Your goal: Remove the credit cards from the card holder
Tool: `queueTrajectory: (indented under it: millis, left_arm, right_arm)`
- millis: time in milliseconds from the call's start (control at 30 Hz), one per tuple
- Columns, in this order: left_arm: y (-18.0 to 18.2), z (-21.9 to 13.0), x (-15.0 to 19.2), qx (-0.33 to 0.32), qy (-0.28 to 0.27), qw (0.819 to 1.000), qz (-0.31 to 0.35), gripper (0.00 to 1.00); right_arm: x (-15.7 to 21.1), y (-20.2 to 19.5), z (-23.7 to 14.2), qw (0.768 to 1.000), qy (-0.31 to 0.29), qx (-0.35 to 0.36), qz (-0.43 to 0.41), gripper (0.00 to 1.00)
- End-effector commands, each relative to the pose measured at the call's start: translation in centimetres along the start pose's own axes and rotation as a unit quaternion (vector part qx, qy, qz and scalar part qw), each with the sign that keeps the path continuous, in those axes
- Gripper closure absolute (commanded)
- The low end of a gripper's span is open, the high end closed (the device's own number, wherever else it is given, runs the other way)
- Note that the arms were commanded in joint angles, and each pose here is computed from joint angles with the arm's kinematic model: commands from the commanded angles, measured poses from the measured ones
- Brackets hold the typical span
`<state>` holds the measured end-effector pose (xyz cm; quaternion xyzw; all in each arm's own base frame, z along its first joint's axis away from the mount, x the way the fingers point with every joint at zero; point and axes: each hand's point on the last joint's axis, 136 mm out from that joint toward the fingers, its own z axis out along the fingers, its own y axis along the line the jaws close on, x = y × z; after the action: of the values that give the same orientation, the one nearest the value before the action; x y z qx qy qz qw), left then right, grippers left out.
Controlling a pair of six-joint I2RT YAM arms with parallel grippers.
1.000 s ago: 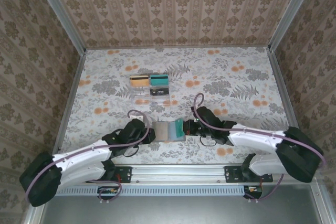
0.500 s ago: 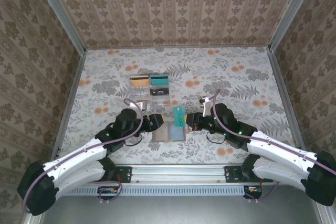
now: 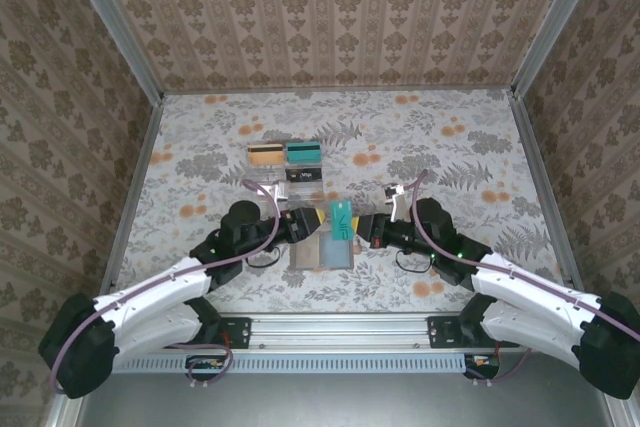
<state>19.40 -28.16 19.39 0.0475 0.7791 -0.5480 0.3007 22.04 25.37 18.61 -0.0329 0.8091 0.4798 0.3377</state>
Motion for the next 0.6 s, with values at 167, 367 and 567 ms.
queueTrajectory:
  millis: [167, 367, 567]
  left_arm:
    - [-2.3, 0.7, -0.5, 0.059, -0.003, 0.998, -0.002, 0.61]
    - [-2.2, 1.0, 0.1, 0.057, 0.010, 0.998, -0.003, 0.63]
    - [-2.5, 1.2, 0.6, 0.064, 0.023, 0.998, -0.003, 0.65]
  right_arm:
    - [-0.9, 2.1, -0.3, 0.998, -0.016, -0.065, 0.018, 1.00]
    - [-1.2, 1.8, -0.4, 0.997, -0.023, -0.063, 0.022, 1.00]
    - [-1.5, 1.7, -0.5, 0.997, -0.025, -0.063, 0.024, 1.00]
